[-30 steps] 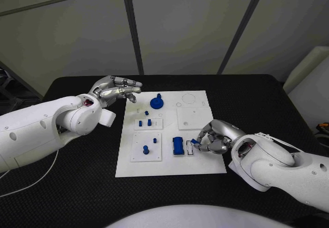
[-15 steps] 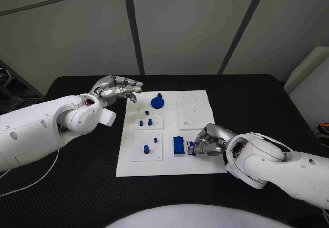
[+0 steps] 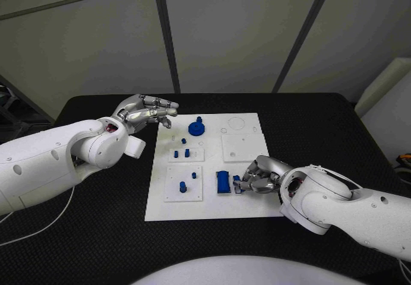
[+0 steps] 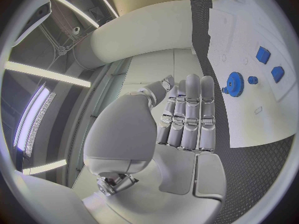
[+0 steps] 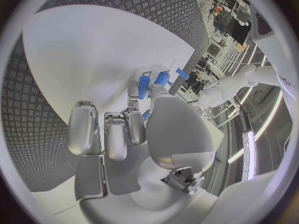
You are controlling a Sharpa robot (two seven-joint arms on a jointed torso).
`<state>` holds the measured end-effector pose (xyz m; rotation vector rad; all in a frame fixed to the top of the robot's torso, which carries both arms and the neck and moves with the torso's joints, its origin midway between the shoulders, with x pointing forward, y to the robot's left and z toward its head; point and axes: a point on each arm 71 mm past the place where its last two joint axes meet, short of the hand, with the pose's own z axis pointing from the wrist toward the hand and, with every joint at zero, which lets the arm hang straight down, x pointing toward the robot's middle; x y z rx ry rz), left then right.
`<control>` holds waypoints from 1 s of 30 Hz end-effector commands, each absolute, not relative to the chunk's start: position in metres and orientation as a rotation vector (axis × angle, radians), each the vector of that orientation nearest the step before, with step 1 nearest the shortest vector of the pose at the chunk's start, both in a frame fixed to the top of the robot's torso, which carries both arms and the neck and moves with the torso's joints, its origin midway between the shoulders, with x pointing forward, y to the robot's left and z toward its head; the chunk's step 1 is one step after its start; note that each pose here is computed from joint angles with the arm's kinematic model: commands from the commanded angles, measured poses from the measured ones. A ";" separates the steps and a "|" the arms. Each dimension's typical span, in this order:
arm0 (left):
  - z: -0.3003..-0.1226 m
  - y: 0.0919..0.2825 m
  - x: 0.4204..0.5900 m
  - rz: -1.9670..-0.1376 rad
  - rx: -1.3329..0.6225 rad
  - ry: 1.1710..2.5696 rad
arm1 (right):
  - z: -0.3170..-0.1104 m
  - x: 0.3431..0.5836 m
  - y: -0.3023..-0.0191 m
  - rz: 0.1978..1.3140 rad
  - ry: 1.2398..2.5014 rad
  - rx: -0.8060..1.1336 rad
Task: Assemble the parts on the task board
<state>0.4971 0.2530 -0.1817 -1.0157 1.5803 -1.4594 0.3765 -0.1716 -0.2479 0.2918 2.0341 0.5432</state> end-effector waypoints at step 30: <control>-0.182 0.252 0.498 -1.472 -1.013 1.592 | -0.243 0.372 -0.176 0.557 2.007 0.292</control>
